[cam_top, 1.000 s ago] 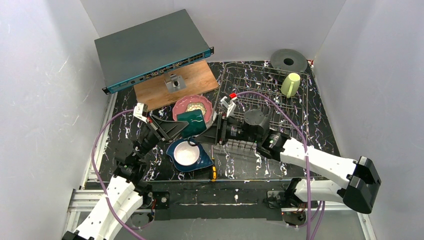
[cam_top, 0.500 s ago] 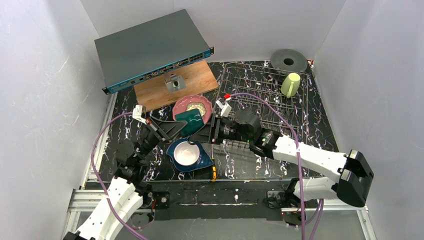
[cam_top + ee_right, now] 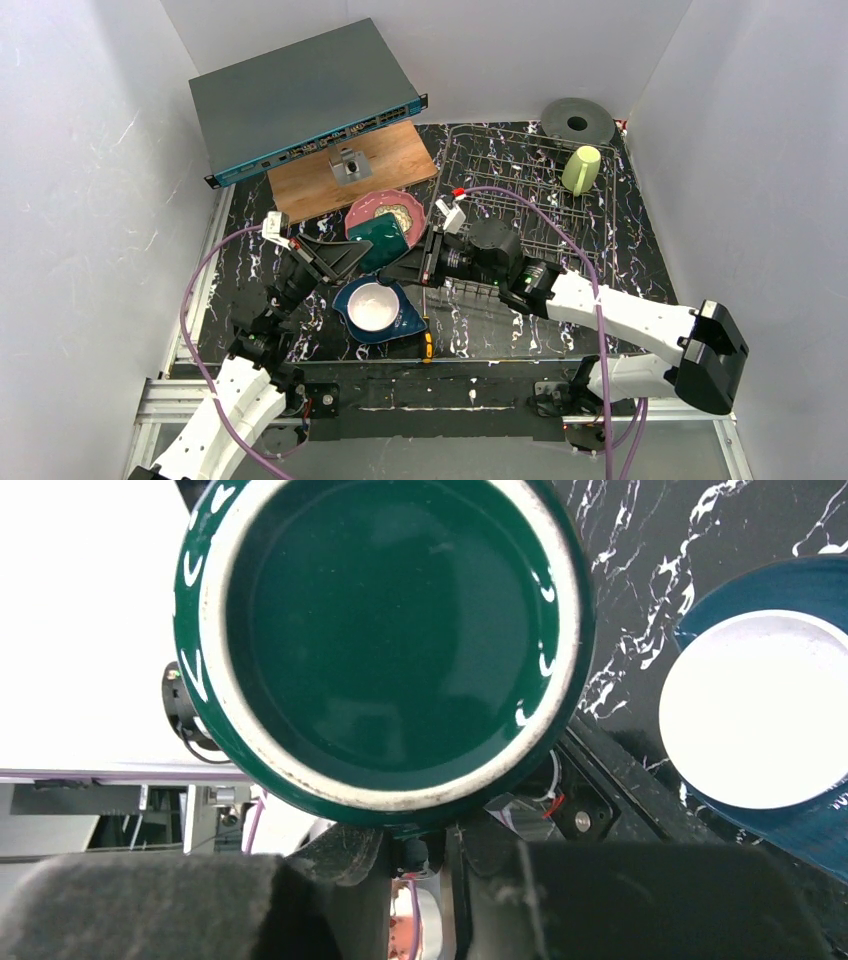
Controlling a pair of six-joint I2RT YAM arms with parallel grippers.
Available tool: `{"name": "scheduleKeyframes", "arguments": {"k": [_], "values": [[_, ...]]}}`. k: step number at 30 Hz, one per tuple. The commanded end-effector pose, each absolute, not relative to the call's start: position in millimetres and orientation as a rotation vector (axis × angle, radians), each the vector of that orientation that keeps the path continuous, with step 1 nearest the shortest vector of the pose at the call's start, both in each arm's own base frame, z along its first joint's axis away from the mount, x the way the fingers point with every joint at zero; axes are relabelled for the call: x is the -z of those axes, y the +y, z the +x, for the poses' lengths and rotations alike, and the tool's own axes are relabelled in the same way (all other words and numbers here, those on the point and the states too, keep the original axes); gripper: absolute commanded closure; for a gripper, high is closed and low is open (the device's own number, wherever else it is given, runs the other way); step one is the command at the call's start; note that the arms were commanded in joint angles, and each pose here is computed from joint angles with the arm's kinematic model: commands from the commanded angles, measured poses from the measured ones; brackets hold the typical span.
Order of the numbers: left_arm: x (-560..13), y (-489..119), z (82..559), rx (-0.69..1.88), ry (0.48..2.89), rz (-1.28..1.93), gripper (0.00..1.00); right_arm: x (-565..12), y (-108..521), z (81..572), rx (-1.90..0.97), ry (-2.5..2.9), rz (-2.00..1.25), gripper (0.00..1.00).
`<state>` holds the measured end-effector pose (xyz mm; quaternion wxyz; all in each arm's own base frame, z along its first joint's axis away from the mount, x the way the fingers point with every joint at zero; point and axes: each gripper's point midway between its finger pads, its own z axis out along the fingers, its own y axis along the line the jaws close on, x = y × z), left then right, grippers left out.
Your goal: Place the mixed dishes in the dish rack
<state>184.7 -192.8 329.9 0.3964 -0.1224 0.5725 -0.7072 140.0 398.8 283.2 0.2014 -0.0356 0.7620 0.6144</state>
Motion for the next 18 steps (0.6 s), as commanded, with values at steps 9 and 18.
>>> {"name": "scheduleKeyframes", "arguments": {"k": [9,18], "values": [[-319,-199,158,1.808,1.575,-0.240,0.76,-339,380,157,-1.668,1.878,-0.076,0.99],[-295,-193,150,1.655,1.748,-0.262,0.34,-327,343,171,-1.466,1.874,-0.005,0.99]]}}
